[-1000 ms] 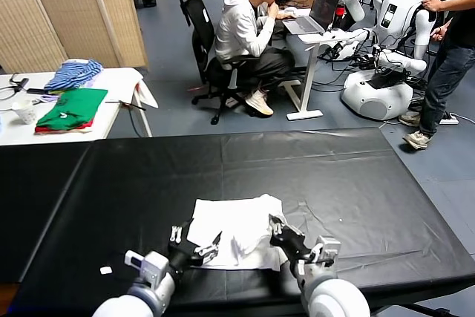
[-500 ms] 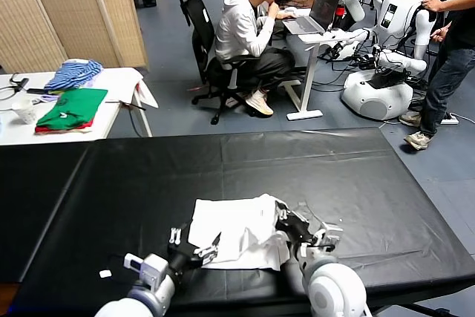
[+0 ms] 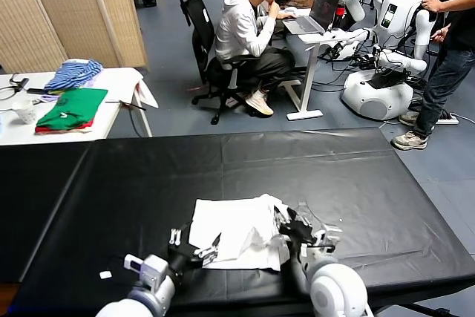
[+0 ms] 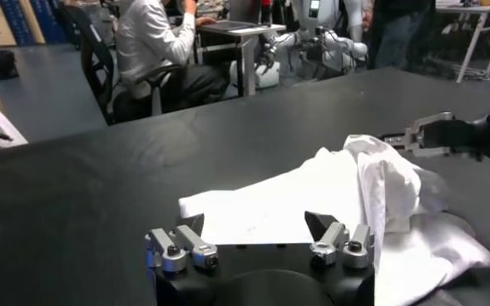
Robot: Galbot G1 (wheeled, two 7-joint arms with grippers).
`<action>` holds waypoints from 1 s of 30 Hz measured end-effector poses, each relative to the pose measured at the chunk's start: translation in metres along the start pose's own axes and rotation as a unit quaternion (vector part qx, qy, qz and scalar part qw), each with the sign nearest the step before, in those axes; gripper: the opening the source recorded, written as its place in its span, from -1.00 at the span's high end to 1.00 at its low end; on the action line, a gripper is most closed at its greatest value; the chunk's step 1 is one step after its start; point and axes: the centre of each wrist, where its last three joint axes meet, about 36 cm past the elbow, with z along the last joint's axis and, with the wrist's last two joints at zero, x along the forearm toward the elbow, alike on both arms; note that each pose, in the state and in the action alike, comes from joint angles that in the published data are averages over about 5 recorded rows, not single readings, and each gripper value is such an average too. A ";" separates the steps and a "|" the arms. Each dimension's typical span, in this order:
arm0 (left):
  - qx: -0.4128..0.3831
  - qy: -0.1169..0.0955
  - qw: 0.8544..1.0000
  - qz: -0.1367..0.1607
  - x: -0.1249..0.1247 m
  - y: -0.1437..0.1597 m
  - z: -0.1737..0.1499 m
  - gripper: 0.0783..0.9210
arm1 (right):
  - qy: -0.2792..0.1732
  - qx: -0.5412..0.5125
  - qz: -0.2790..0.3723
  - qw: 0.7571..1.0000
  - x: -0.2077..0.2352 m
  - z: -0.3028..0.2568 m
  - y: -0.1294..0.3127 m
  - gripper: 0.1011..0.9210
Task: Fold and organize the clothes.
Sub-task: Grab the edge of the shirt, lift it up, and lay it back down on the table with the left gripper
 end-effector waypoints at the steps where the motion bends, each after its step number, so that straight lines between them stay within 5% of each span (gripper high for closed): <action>1: 0.000 -0.001 1.000 0.000 0.000 0.000 0.000 -0.97 | -0.003 0.007 -0.002 1.000 0.008 0.000 0.002 -0.96; 11: 0.004 -0.003 1.000 0.001 0.002 -0.004 -0.001 -0.97 | 0.013 0.035 -0.005 0.999 0.055 0.016 0.020 -0.97; 30: 0.012 0.005 1.000 -0.003 0.000 -0.006 0.005 -0.97 | 0.049 0.035 -0.005 0.998 0.041 0.041 0.021 -0.92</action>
